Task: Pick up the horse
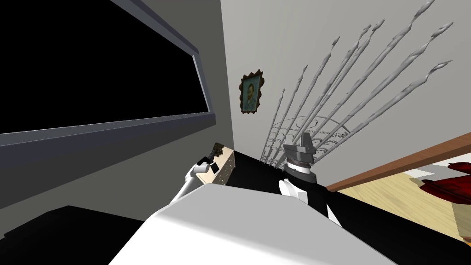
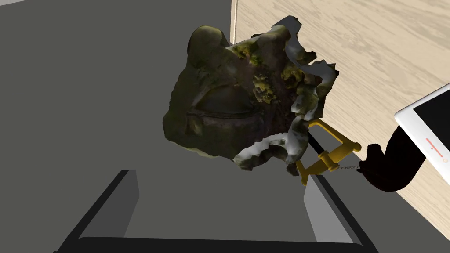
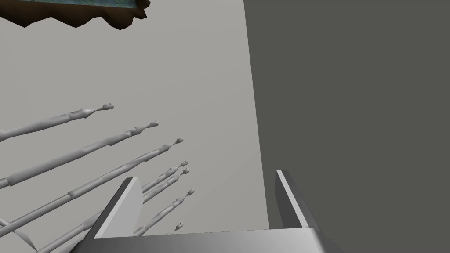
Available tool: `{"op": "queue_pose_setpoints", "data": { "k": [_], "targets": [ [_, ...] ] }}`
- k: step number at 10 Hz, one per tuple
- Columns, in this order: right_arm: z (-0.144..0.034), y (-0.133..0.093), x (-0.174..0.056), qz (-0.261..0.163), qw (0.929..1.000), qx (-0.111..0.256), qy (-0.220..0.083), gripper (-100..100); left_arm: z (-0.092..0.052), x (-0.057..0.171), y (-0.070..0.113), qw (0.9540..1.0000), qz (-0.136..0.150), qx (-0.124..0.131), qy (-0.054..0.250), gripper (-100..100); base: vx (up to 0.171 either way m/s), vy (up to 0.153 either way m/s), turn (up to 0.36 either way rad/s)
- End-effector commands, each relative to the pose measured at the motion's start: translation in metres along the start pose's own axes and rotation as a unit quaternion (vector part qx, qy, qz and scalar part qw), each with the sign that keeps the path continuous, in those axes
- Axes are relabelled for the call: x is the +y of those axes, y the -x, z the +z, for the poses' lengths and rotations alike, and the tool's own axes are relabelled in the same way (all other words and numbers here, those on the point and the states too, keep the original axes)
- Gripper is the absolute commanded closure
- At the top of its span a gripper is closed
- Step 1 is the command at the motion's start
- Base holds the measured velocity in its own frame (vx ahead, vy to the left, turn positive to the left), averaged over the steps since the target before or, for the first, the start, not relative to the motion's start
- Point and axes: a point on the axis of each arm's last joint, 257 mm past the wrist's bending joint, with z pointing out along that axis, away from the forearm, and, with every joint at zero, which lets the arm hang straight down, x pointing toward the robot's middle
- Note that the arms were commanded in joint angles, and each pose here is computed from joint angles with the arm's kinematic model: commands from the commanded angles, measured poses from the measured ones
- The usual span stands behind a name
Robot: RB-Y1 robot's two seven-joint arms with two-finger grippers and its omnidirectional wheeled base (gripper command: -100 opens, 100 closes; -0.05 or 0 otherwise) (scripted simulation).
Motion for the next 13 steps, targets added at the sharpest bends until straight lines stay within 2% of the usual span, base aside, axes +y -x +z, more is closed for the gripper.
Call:
{"op": "queue_pose_setpoints", "data": {
  "k": [1, 2, 3, 4, 7, 8, 9, 10, 11, 12, 13],
  "targets": [
    [0.0, 0.0, 0.0, 0.0, 1.0, 0.0, 0.0, 0, 0.001, 0.016, 0.001, 0.9996, 0.0, 0.003, 0.027, -100, -0.006, 0.022, -0.057],
    [0.0, 0.0, 0.0, 0.0, 1.0, 0.0, 0.0, 0, 0.007, 0.032, 0.007, 0.9986, 0.0, 0.003, 0.053, -100, 0.0, 0.024, -0.115],
    [0.0, 0.0, 0.0, 0.0, 1.0, 0.0, 0.0, 0, 0.006, 0.037, 0.006, 0.9981, 0.0, 0.005, 0.062, -100, -0.002, 0.027, -0.044],
    [0.0, 0.0, 0.0, 0.0, 1.0, 0.0, 0.0, 0, 0.01, 0.052, 0.012, 0.996, 0.0, 0.007, 0.089, -100, 0.0, 0.026, -0.086],
    [0.0, 0.0, 0.0, 0.0, 1.0, 0.0, 0.0, 0, 0.012, 0.075, 0.017, 0.9916, -0.001, 0.01, 0.129, -100, 0.001, 0.025, -0.06],
    [0.0, 0.0, 0.0, 0.0, 1.0, 0.0, 0.0, 0, 0.013, 0.083, 0.022, 0.9885, 0.0, 0.013, 0.15, -100, 0.011, 0.03, -0.096],
    [0.0, 0.0, 0.0, 0.0, 1.0, 0.0, 0.0, 0, 0.012, 0.092, 0.023, 0.9871, -0.002, 0.012, 0.159, -100, 0.011, 0.028, -0.054],
    [0.0, 0.0, 0.0, 0.0, 1.0, 0.0, 0.0, 0, 0.013, 0.102, 0.027, 0.9831, -0.002, 0.016, 0.182, -100, 0.012, 0.026, -0.101],
    [0.0, 0.0, 0.0, 0.0, 1.0, 0.0, 0.0, 0, 0.012, 0.108, 0.028, 0.982, -0.003, 0.015, 0.188, -100, 0.007, 0.025, -0.039],
    [0.0, 0.0, 0.0, 0.0, 1.0, 0.0, 0.0, 0, 0.011, 0.12, 0.032, 0.9769, -0.004, 0.018, 0.213, -100, 0.006, 0.024, -0.066],
    [0.0, 0.0, 0.0, 0.0, 1.0, 0.0, 0.0, 0, 0.01, 0.123, 0.032, 0.9763, -0.005, 0.018, 0.216, -100, 0.008, 0.022, -0.045]
  ]
}}
